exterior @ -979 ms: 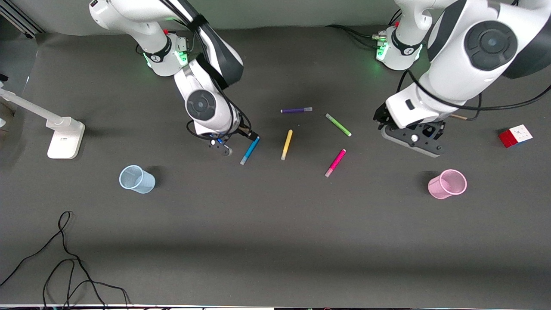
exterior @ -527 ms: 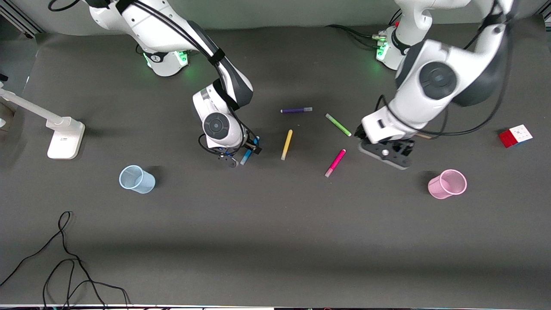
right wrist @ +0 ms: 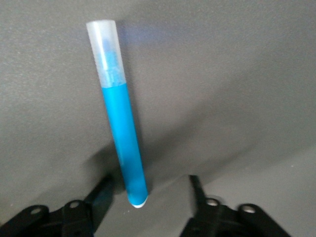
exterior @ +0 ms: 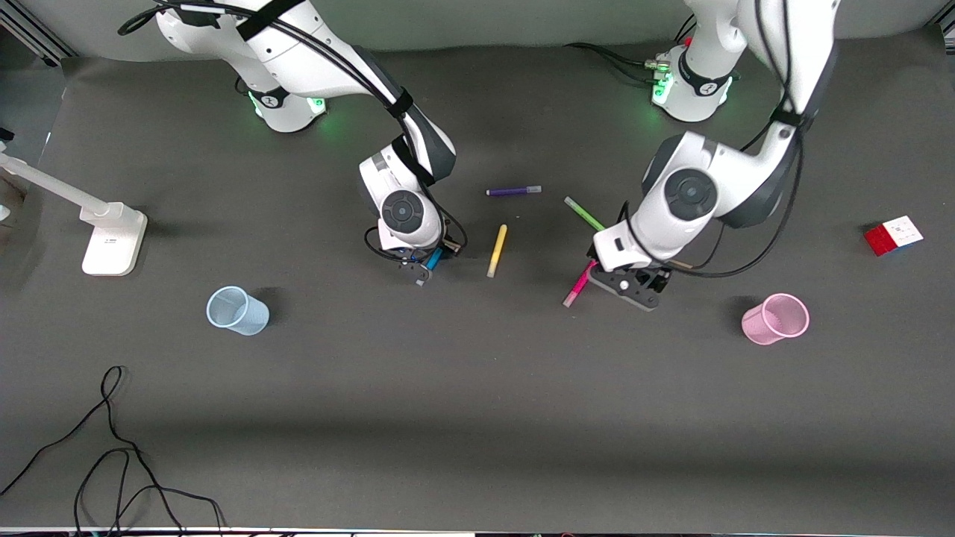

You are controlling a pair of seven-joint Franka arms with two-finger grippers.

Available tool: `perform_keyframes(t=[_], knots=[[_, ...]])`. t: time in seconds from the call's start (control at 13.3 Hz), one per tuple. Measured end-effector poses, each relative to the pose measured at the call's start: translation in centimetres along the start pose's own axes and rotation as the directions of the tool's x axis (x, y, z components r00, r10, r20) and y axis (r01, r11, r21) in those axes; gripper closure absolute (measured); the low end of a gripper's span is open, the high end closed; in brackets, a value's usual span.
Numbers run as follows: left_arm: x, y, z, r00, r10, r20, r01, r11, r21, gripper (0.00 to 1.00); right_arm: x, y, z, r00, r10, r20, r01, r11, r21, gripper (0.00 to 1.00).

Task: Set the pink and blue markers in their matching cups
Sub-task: 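Grasp the blue marker with the right gripper while the left gripper grasps the pink, then carry the blue marker to the blue cup while the left gripper carries pink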

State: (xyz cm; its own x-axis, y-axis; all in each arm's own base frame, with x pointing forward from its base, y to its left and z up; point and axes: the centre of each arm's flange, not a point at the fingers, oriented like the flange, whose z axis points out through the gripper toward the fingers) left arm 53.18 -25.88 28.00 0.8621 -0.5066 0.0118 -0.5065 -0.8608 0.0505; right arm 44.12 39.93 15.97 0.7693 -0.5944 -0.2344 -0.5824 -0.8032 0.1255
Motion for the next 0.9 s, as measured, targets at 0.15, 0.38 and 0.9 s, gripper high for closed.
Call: perform_keyframes(t=[0.15,0.38,0.9], knots=[[0.0,0.5,3.1,1.000,0.004,0.012,-0.004,1.000,0.008,0.00,0.0,0.0,-0.1,1.000,0.001,-0.001,-0.001,1.000,0.001,0.62],[-0.7,1.8,6.7,0.999,0.005,0.045,-0.005,1.000,0.002,0.00,0.1,0.2,-0.4,1.000,0.005,0.000,-0.005,1.000,0.000,0.79],[-1.3,2.3,9.7,0.997,-0.003,0.076,0.004,1.000,-0.007,0.00,9.4,3.8,-17.6,0.986,0.166,-0.004,-0.165,0.985,0.054,0.81]])
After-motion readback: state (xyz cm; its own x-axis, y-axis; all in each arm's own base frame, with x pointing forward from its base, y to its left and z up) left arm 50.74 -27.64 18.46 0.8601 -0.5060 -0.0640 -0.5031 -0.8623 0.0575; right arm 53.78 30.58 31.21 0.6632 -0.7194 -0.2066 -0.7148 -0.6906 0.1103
